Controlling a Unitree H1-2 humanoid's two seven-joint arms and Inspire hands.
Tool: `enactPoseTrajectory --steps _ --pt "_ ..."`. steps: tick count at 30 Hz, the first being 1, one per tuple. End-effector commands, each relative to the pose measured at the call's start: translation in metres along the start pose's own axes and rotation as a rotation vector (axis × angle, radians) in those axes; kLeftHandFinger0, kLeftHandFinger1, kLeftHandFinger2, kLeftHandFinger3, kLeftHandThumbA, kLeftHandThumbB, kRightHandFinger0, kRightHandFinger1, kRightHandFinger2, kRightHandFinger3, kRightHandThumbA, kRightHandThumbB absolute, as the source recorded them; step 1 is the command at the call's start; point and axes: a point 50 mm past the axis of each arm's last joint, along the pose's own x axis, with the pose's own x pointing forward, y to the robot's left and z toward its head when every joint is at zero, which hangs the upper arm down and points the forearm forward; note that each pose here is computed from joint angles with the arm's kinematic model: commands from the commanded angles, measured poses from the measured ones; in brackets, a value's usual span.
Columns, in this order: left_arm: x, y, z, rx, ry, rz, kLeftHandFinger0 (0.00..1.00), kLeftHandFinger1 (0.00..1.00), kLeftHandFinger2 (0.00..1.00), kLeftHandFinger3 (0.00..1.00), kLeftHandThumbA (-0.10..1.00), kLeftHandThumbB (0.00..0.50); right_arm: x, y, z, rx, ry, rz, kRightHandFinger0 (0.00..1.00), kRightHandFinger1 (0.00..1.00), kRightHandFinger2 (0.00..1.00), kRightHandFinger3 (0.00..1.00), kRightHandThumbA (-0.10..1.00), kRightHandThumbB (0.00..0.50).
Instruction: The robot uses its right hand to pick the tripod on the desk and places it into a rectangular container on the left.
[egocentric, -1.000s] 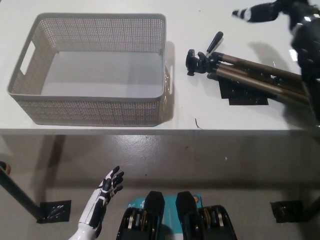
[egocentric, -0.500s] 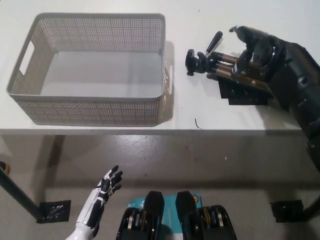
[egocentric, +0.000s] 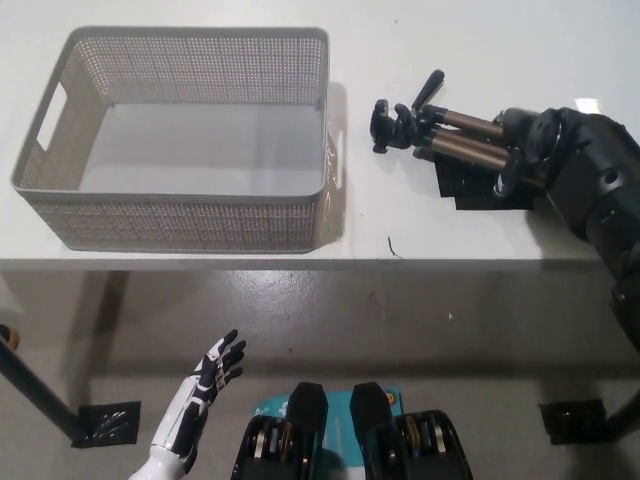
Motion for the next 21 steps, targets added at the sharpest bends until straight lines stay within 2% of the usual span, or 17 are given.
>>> enactPoseTrajectory --steps 1,4,5,6,7,8,9,10,11,12,13,15,16,18,19,20,21 --pt "0.006 0.003 0.008 0.02 -0.06 -0.017 1.0 1.0 1.0 1.0 1.0 0.5 0.004 0.025 -0.017 -0.107 0.069 0.232 1.0 1.0 1.0 1.0 1.0 0.435" --pt "0.007 0.004 0.009 0.029 -0.063 -0.015 1.0 1.0 1.0 1.0 1.0 0.5 0.007 0.038 -0.02 -0.167 0.112 0.246 1.0 1.0 1.0 1.0 0.99 0.446" --pt "0.007 0.004 0.009 0.03 -0.064 -0.019 1.0 1.0 1.0 1.0 1.0 0.5 0.009 0.042 -0.023 -0.157 0.142 0.194 1.0 1.0 1.0 1.0 0.81 0.39" --pt "0.007 0.005 0.01 0.03 -0.065 -0.021 1.0 1.0 1.0 1.0 1.0 0.5 0.011 0.045 -0.025 -0.147 0.15 0.124 1.0 1.0 1.0 1.0 0.52 0.392" --pt "0.008 0.005 0.01 0.029 -0.066 -0.02 1.0 1.0 1.0 1.0 1.0 0.5 0.015 0.046 -0.03 -0.133 0.104 -0.057 1.0 1.0 1.0 1.0 0.22 0.229" --pt "0.008 0.005 0.01 0.029 -0.066 -0.019 1.0 1.0 1.0 1.0 1.0 0.5 0.016 0.046 -0.032 -0.148 0.077 -0.149 0.72 0.77 0.82 1.0 0.07 0.187" --pt "0.008 0.005 0.01 0.021 -0.063 -0.018 1.0 1.0 1.0 1.0 1.0 0.5 0.016 0.045 -0.033 -0.168 0.058 -0.224 0.46 0.51 0.64 1.0 -0.01 0.23" --pt "0.01 0.006 0.011 0.02 -0.065 -0.019 1.0 1.0 1.0 1.0 1.0 0.5 0.015 0.041 -0.032 -0.172 0.044 -0.267 0.33 0.42 0.58 0.93 -0.09 0.238" --pt "0.011 0.006 0.011 0.021 -0.065 -0.02 1.0 1.0 1.0 1.0 1.0 0.5 0.014 0.039 -0.031 -0.17 0.033 -0.291 0.3 0.39 0.56 0.88 -0.1 0.249" --pt "0.011 0.006 0.011 0.025 -0.065 -0.021 1.0 1.0 1.0 1.0 1.0 0.5 0.014 0.037 -0.03 -0.168 0.02 -0.312 0.43 0.54 0.68 0.83 -0.09 0.211" --pt "0.011 0.008 0.011 0.037 -0.063 -0.021 1.0 1.0 1.0 1.0 1.0 0.5 0.012 0.03 -0.026 -0.14 -0.02 -0.355 0.3 0.39 0.57 0.79 -0.1 0.2" --pt "0.011 0.007 0.011 0.03 -0.063 -0.023 1.0 1.0 1.0 1.0 1.0 0.5 0.011 0.026 -0.026 -0.112 -0.06 -0.402 0.19 0.3 0.45 0.69 -0.1 0.207" --pt "0.01 0.005 0.01 0.024 -0.06 -0.023 1.0 1.0 1.0 1.0 1.0 0.5 0.01 0.024 -0.026 -0.104 -0.076 -0.424 0.19 0.31 0.45 0.63 -0.1 0.204" --pt "0.009 0.005 0.01 0.028 -0.062 -0.027 1.0 1.0 1.0 1.0 1.0 0.5 0.008 0.018 -0.025 -0.108 -0.1 -0.465 0.37 0.47 0.58 0.59 -0.1 0.242" --pt "0.009 0.005 0.01 0.03 -0.06 -0.029 1.0 1.0 1.0 1.0 1.0 0.5 0.008 0.016 -0.025 -0.106 -0.111 -0.482 0.4 0.48 0.6 0.58 -0.1 0.241" --pt "0.009 0.007 0.01 0.031 -0.06 -0.026 1.0 1.0 1.0 1.0 1.0 0.5 0.005 0.007 -0.023 -0.1 -0.137 -0.514 0.38 0.45 0.54 0.58 -0.1 0.21" --pt "0.009 0.007 0.009 0.037 -0.059 -0.025 1.0 1.0 1.0 1.0 1.0 0.5 0.003 0.002 -0.022 -0.097 -0.151 -0.537 0.33 0.42 0.53 0.57 -0.1 0.21"
